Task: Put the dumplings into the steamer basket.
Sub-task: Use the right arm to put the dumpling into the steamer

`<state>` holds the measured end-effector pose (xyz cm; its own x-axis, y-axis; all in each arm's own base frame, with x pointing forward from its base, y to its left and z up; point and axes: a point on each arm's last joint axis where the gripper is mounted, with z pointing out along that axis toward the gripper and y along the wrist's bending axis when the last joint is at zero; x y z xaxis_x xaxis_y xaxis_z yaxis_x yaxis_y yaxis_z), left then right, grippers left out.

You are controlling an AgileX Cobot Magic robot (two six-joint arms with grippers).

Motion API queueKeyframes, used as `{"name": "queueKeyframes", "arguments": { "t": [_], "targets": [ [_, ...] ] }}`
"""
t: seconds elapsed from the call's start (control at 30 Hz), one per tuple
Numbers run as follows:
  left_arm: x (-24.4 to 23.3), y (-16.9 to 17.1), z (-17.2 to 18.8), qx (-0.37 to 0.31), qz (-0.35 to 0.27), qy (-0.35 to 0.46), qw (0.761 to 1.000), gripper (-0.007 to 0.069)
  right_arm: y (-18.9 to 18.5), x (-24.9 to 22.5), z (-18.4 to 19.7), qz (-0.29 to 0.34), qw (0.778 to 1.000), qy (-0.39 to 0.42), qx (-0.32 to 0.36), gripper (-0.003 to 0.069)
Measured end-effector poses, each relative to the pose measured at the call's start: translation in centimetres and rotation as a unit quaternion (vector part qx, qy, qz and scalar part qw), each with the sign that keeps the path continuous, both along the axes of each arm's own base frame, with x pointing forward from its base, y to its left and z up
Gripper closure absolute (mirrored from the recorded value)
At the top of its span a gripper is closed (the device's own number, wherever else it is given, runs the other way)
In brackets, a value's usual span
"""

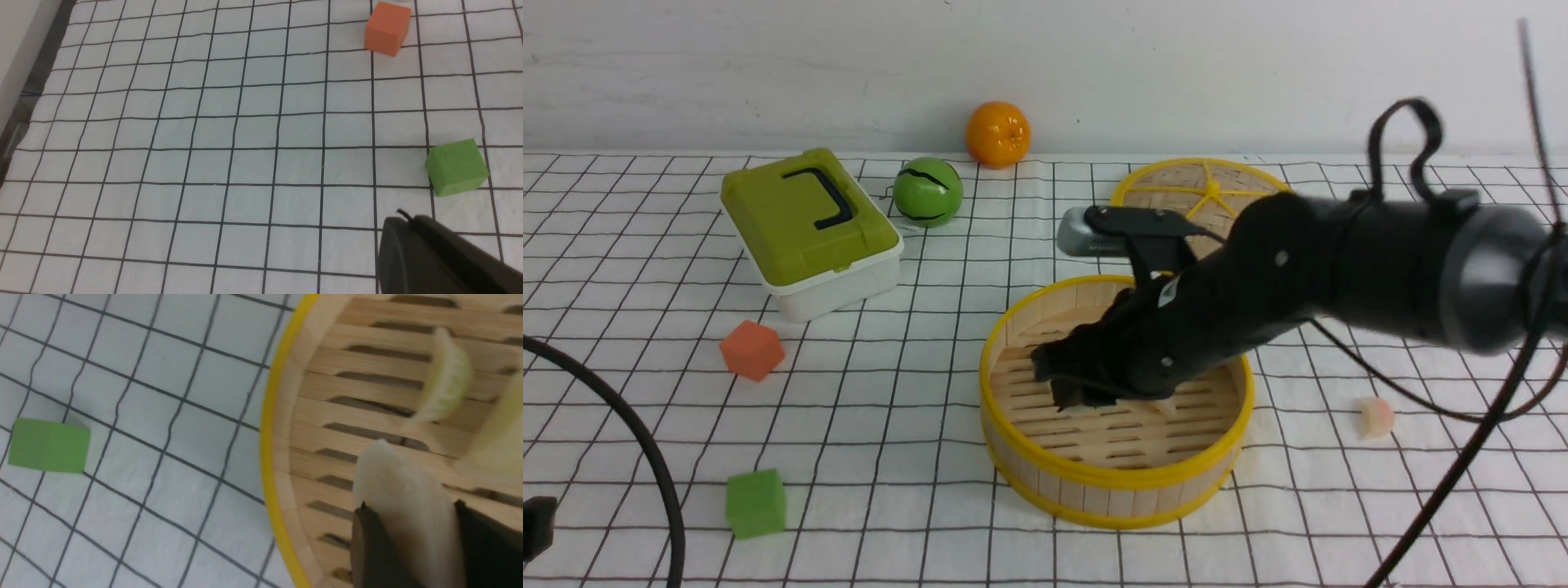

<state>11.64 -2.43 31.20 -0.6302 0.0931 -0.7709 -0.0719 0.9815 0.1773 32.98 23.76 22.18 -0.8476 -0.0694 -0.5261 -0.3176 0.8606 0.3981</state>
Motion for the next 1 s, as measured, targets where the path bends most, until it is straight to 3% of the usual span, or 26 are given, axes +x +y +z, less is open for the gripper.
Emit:
{"name": "queueKeyframes", "arguments": {
  "t": [0.17, 0.4, 0.6, 0.7, 0.83, 1.0],
  "targets": [
    [-0.7, 0.5, 0.3, -0.019, 0.001, -0.010, 1.000, 0.0632, 0.9, 0.5, -2.8, -0.021, 1.000, 0.005, 0.004, 0.0422],
    [-1.2, 0.9, 0.6, -0.032, 0.001, -0.023, 0.999, 0.0629, 0.9, 0.6, -3.5, -0.035, 0.999, 0.022, 0.009, 0.0410],
    [-1.2, 0.8, 0.7, -0.035, -0.005, -0.028, 0.999, 0.0625, 0.9, 0.5, -3.2, -0.061, 0.997, 0.038, 0.026, 0.0223],
    [-1.2, 0.8, 0.7, -0.035, -0.004, -0.027, 0.999, 0.0623, 0.8, 0.3, -2.5, -0.059, 0.997, 0.039, 0.029, 0.0169],
    [-1.2, 0.8, 0.7, -0.035, -0.005, -0.028, 0.999, 0.0622, 0.7, 0.1, -1.7, -0.063, 0.997, 0.040, 0.037, 0.0182],
    [-1.2, 0.9, 0.7, -0.034, -0.004, -0.028, 0.999, 0.0616, 0.4, -0.2, -0.4, -0.050, 0.998, 0.018, 0.029, 0.0293]
  ]
}}
